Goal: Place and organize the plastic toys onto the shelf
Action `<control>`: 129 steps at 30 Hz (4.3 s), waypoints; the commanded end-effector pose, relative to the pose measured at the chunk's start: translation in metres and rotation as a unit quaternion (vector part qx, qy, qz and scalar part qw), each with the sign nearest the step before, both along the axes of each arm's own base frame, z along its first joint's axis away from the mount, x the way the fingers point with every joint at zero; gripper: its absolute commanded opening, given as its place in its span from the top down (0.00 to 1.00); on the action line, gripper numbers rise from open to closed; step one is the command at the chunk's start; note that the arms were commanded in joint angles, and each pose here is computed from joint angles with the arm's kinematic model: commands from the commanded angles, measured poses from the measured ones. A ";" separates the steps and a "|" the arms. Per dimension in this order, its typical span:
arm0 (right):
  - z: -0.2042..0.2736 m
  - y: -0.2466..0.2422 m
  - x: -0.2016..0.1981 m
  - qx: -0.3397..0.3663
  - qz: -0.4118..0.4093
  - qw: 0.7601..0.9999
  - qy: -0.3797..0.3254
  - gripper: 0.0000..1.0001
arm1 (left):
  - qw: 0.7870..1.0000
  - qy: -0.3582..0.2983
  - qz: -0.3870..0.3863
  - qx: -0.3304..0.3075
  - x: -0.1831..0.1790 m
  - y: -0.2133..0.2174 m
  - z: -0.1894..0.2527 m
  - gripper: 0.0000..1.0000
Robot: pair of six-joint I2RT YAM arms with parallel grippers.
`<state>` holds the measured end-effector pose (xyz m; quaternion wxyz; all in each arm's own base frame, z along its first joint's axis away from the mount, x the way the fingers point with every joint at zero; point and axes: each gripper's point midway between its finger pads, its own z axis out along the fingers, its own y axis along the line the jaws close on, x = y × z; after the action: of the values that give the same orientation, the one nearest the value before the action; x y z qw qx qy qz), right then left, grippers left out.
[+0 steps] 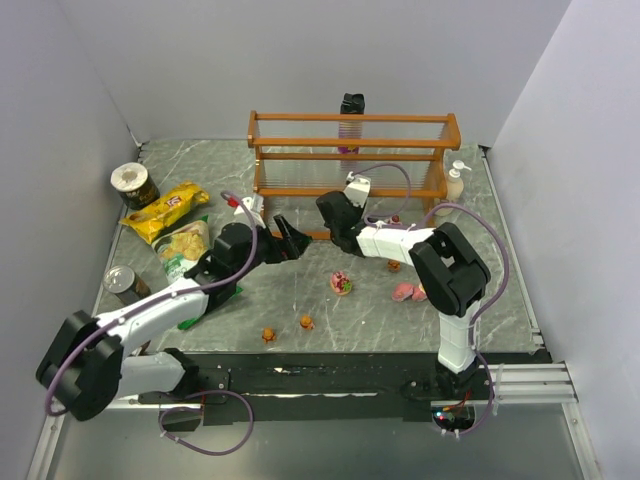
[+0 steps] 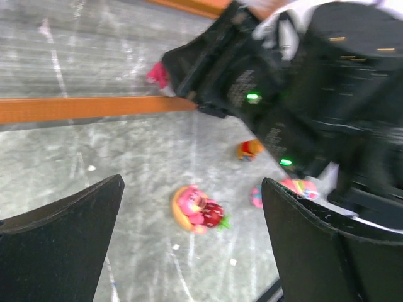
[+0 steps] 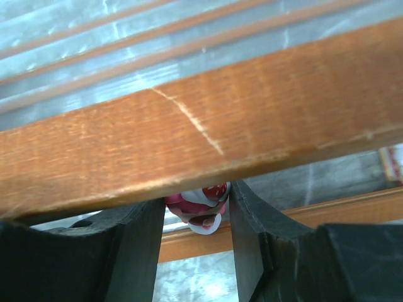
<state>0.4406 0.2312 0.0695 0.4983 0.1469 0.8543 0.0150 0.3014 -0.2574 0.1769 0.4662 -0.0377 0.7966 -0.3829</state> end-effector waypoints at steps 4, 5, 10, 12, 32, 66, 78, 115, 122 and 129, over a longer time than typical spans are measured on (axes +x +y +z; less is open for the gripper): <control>-0.051 -0.036 -0.026 -0.113 -0.002 0.991 0.068 0.79 | 0.999 -0.021 -0.021 -0.042 -0.025 0.007 0.027 0.04; -0.052 -0.040 -0.029 -0.121 -0.001 0.990 0.067 0.79 | 0.999 -0.023 -0.019 -0.042 -0.025 0.008 0.028 0.04; -0.051 -0.034 -0.026 -0.123 0.003 0.991 0.060 0.74 | 0.999 -0.023 -0.028 -0.041 -0.029 0.008 0.028 0.04; -0.050 -0.032 -0.026 -0.125 0.011 0.990 0.060 0.69 | 0.999 -0.021 -0.028 -0.039 -0.029 0.008 0.026 0.04; -0.048 -0.014 -0.024 -0.134 0.061 0.988 0.041 0.60 | 0.999 -0.019 -0.029 -0.035 -0.031 0.009 0.023 0.04; -0.055 -0.035 -0.025 -0.119 -0.016 0.990 0.079 0.71 | 0.999 -0.017 -0.024 -0.028 -0.030 0.012 0.019 0.04; -0.054 -0.026 -0.025 -0.109 0.015 0.991 0.072 0.70 | 0.999 -0.015 -0.023 -0.026 -0.029 0.013 0.018 0.03; -0.049 -0.028 -0.030 -0.056 -0.021 0.997 0.045 0.59 | 0.999 -0.015 -0.025 -0.030 -0.029 0.013 0.018 0.03; -0.049 -0.025 -0.030 -0.055 -0.013 0.997 0.044 0.58 | 0.999 -0.014 -0.024 -0.029 -0.029 0.013 0.017 0.04; -0.045 -0.025 -0.031 -0.042 -0.009 0.998 0.036 0.41 | 0.999 -0.014 -0.025 -0.030 -0.029 0.013 0.017 0.04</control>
<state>0.4324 0.2173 0.0416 0.5087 0.1492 0.8478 -0.0149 0.2727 -0.2438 0.1876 0.4609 -0.0304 0.7870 -0.4089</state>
